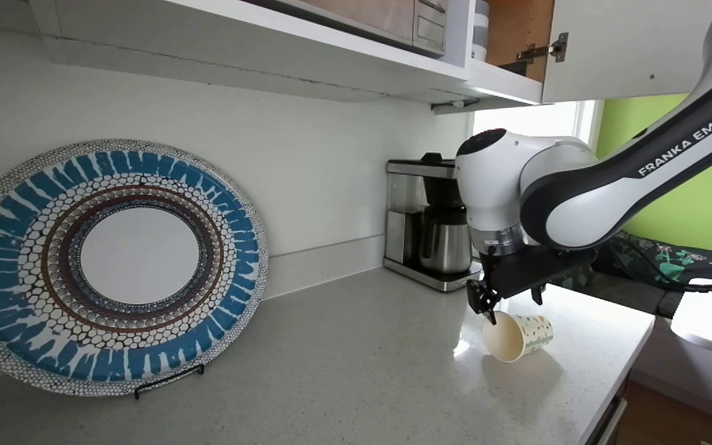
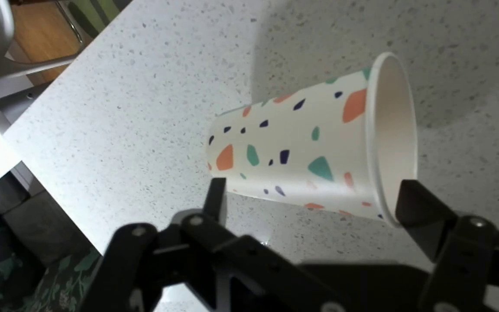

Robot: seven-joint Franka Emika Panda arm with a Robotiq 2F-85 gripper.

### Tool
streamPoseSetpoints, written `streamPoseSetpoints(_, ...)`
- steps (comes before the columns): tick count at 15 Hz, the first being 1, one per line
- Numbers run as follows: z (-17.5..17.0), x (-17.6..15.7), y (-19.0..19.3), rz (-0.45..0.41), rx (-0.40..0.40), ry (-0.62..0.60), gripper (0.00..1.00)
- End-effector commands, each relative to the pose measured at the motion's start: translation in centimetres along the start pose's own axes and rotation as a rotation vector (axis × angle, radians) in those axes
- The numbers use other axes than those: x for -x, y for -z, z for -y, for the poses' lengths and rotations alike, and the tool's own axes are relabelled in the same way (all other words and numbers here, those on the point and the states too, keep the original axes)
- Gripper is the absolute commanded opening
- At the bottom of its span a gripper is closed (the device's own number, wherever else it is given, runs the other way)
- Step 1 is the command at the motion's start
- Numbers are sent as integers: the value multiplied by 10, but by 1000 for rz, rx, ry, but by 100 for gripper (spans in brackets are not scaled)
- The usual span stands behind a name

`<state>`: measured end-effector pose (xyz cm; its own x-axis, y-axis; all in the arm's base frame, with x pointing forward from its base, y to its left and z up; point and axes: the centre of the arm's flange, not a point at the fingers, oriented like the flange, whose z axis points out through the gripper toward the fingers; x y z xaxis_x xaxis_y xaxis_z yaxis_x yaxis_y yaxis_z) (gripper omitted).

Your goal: Turn the cup upside down

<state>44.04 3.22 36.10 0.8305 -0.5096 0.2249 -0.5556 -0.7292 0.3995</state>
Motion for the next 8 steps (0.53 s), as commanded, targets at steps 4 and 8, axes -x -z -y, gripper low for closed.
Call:
streamPoseSetpoints(4,-18,-7,4,87,-65,-230,100)
streamPoseSetpoints(8,-42,-19,7,151,-109,-377,100)
